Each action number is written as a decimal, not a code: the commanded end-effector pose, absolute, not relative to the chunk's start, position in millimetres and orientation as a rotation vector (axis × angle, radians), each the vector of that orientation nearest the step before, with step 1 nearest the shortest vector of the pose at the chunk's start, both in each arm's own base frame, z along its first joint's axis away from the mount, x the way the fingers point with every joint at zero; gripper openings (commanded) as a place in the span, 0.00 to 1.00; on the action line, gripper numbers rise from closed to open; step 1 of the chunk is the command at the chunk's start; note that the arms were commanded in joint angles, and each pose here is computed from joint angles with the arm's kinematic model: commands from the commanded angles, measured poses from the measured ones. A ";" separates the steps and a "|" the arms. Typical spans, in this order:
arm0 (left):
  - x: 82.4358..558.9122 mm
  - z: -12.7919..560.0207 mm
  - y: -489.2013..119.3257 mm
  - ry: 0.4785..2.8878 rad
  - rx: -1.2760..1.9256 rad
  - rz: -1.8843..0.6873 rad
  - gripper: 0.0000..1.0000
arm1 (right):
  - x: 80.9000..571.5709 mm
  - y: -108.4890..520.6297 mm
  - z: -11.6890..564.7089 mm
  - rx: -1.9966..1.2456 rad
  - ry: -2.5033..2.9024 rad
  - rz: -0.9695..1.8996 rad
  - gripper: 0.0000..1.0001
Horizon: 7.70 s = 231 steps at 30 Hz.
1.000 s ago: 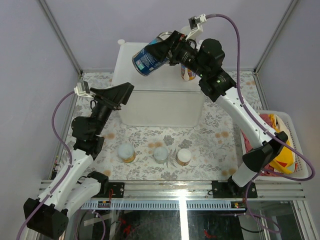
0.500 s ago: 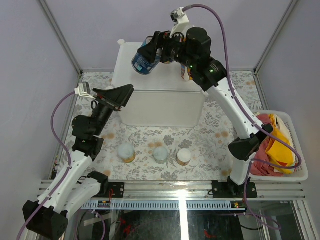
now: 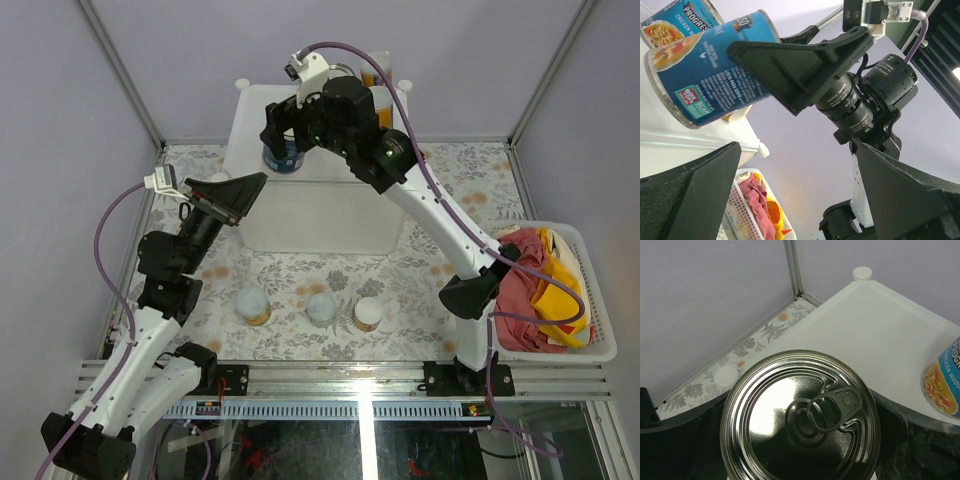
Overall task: Place and organize the canned foods onto the counter
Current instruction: Place the canned food on the counter, then pick up the canned food from the center of the board.
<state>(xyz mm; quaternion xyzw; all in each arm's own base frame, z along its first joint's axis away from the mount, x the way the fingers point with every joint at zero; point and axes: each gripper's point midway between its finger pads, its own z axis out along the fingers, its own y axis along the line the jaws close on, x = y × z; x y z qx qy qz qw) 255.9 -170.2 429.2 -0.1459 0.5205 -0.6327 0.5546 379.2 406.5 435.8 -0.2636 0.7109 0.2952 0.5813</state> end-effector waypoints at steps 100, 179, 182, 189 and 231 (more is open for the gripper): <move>253.7 438.9 -182.9 1.276 -0.191 -1.452 1.00 | 445.5 305.0 475.6 -0.251 1.642 0.267 0.63; 227.0 295.6 -118.4 1.966 -0.388 -0.782 1.00 | 250.0 362.0 467.1 -0.545 1.579 0.367 1.00; 220.2 276.0 -115.3 2.029 -0.411 -0.754 1.00 | 235.0 350.7 439.9 -0.557 1.641 0.343 0.99; 208.8 253.2 -115.5 2.079 -0.404 -0.755 1.00 | 202.8 300.6 351.5 -0.521 1.856 0.271 0.97; 212.2 246.4 -125.1 2.109 -0.275 -0.763 1.00 | 138.0 236.8 102.5 -0.261 2.339 0.321 0.99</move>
